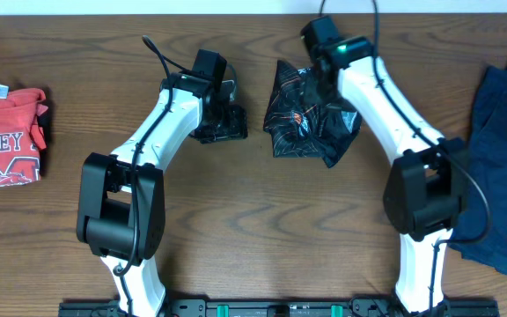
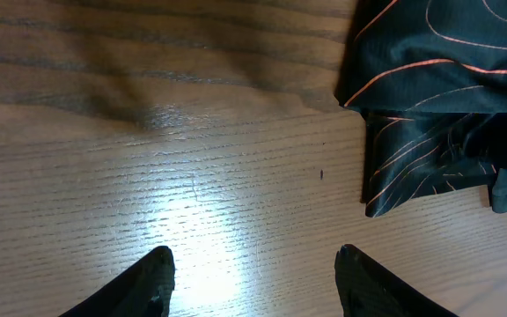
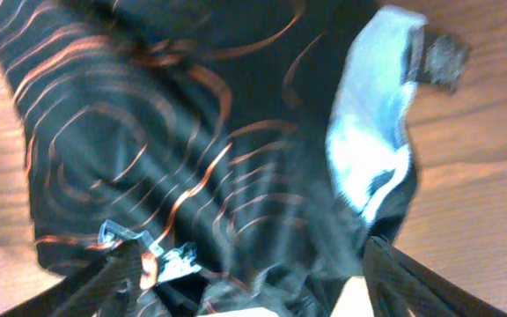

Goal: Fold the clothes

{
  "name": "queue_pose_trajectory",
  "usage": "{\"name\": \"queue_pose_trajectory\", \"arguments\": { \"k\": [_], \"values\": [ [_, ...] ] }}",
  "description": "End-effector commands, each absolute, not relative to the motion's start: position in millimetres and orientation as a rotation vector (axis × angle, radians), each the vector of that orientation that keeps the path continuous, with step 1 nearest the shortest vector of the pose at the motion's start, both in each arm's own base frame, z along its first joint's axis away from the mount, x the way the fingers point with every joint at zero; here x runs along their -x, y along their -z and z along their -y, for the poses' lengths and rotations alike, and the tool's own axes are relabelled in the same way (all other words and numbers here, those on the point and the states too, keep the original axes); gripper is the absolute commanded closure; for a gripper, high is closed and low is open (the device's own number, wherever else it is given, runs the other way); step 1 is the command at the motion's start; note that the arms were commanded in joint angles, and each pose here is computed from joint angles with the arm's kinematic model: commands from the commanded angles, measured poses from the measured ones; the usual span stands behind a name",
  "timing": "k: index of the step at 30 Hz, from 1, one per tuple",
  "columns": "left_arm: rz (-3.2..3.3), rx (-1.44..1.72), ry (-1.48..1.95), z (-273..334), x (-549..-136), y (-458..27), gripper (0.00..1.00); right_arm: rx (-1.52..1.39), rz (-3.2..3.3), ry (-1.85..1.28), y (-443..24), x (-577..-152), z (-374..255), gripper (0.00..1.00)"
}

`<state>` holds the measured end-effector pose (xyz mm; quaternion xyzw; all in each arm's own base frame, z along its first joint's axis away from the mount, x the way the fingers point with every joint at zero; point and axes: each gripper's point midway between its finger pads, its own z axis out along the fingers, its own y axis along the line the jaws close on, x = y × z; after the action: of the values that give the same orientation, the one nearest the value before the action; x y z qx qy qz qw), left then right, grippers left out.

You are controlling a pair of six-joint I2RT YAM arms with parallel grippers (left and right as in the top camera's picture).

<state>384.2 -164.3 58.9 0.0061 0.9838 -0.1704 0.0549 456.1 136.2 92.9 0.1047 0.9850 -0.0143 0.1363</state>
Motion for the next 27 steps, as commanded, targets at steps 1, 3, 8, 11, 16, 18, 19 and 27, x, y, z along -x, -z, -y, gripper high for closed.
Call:
{"name": "queue_pose_trajectory", "arguments": {
  "k": [1, 3, 8, 11, 16, 18, 19, 27],
  "values": [
    [-2.971, -0.037, 0.531, 165, -387, -63, 0.39, -0.378, -2.871, 0.012, -80, -465, -118, 0.37],
    [-2.96, -0.046, 0.578, 171, -388, -65, 0.39, -0.403, -2.91, 0.008, -62, -465, -114, 0.4],
    [-2.909, -0.07, 0.682, 184, -395, -72, 0.39, -0.418, -2.987, 0.024, -24, -461, -112, 0.37],
    [-2.894, -0.075, 0.687, 185, -398, -73, 0.39, -0.401, -3.019, 0.041, -7, -458, -116, 0.34],
    [-2.884, -0.076, 0.715, 188, -399, -75, 0.39, -0.389, -3.09, 0.084, 25, -446, -121, 0.31],
    [-2.88, -0.082, 0.747, 191, -398, -76, 0.39, -0.389, -3.121, 0.099, 34, -440, -121, 0.31],
    [-2.877, -0.086, 0.762, 193, -398, -77, 0.39, -0.39, -3.135, 0.108, 35, -437, -120, 0.31],
    [-2.827, -0.116, 0.856, 204, -403, -85, 0.39, -0.352, -2.983, 0.079, -23, -459, -118, 0.22]
  ]
}}
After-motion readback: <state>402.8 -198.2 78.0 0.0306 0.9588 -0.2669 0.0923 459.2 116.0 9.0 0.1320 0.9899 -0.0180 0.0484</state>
